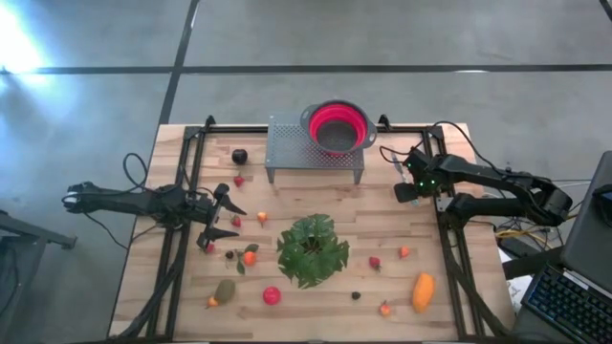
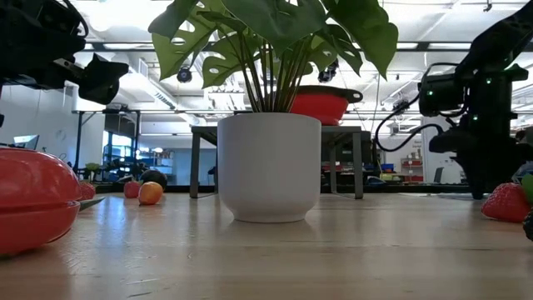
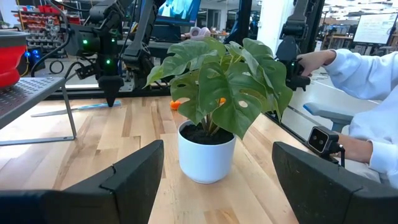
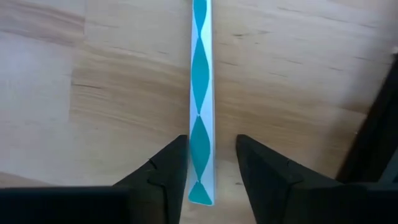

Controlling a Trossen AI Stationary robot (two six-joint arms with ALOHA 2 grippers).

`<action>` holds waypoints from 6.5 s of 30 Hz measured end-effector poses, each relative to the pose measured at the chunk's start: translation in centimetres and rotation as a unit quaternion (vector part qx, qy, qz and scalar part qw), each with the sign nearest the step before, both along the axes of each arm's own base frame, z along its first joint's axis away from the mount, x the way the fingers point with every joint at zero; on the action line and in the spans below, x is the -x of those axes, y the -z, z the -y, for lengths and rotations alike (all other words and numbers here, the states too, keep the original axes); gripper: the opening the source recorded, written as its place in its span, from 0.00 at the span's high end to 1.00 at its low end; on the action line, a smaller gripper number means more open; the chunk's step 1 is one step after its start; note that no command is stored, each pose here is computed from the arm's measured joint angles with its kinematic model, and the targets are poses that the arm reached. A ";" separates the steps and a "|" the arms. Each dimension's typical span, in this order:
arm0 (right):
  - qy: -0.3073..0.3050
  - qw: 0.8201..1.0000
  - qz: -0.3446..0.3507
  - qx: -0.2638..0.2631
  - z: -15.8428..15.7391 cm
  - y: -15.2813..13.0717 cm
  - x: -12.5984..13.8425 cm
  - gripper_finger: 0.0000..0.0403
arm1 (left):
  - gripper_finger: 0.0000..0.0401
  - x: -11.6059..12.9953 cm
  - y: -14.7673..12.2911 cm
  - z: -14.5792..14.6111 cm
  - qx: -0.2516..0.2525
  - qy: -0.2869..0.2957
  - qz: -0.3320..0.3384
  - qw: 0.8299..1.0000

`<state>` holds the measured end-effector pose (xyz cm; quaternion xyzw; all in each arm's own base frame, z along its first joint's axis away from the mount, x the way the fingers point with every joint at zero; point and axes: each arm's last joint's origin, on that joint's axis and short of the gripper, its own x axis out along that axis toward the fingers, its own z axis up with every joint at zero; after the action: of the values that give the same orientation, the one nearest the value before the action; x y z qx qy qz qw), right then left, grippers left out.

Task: Pick & Place Fruit
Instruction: Put the blue knife on the shelf

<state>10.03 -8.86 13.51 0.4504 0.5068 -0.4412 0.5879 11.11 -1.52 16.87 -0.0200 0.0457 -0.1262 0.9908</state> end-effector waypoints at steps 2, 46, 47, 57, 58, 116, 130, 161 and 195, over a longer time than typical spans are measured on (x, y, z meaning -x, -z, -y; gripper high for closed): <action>0.000 1.000 -0.001 0.000 0.0 0.0 0.0 0.72 | 0.24 0.0 0.0 0.0 0.000 0.000 0.000 1.000; 0.028 0.984 0.084 0.153 -0.3 -3.1 0.9 0.88 | 0.24 0.0 0.0 0.0 0.000 0.000 0.000 1.000; 0.029 0.983 0.091 0.160 -0.4 -3.3 1.0 0.87 | 0.24 0.0 0.0 0.0 0.000 0.000 0.000 1.000; 0.019 0.947 0.193 0.257 -0.4 -5.7 1.0 0.89 | 0.24 0.0 0.0 0.0 0.000 0.000 0.000 1.000; 0.019 0.941 0.205 0.269 -0.3 -6.0 0.9 0.89 | 0.24 0.0 0.0 0.0 0.000 0.000 0.000 1.000; -0.344 0.667 0.533 0.390 -3.7 -18.4 -8.4 0.88 | 0.24 0.0 0.0 0.0 0.000 0.000 0.000 1.000; -0.350 0.733 0.464 0.353 -8.0 -16.6 -9.6 0.87 | 0.24 0.0 0.0 0.0 0.000 0.000 0.000 1.000; -0.323 0.775 0.432 0.328 -10.4 -14.4 -12.0 0.86 | 0.24 0.7 -4.6 -0.2 0.064 -0.017 0.229 0.971; -0.388 0.715 0.452 0.365 -10.9 -16.8 -13.9 0.87 | 0.25 -12.2 -10.7 0.1 -0.063 -0.092 0.129 0.985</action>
<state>23.94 2.06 30.26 0.1103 0.1102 -0.0689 0.9854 23.29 -1.61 27.60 0.0546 -0.0763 -0.0328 0.9950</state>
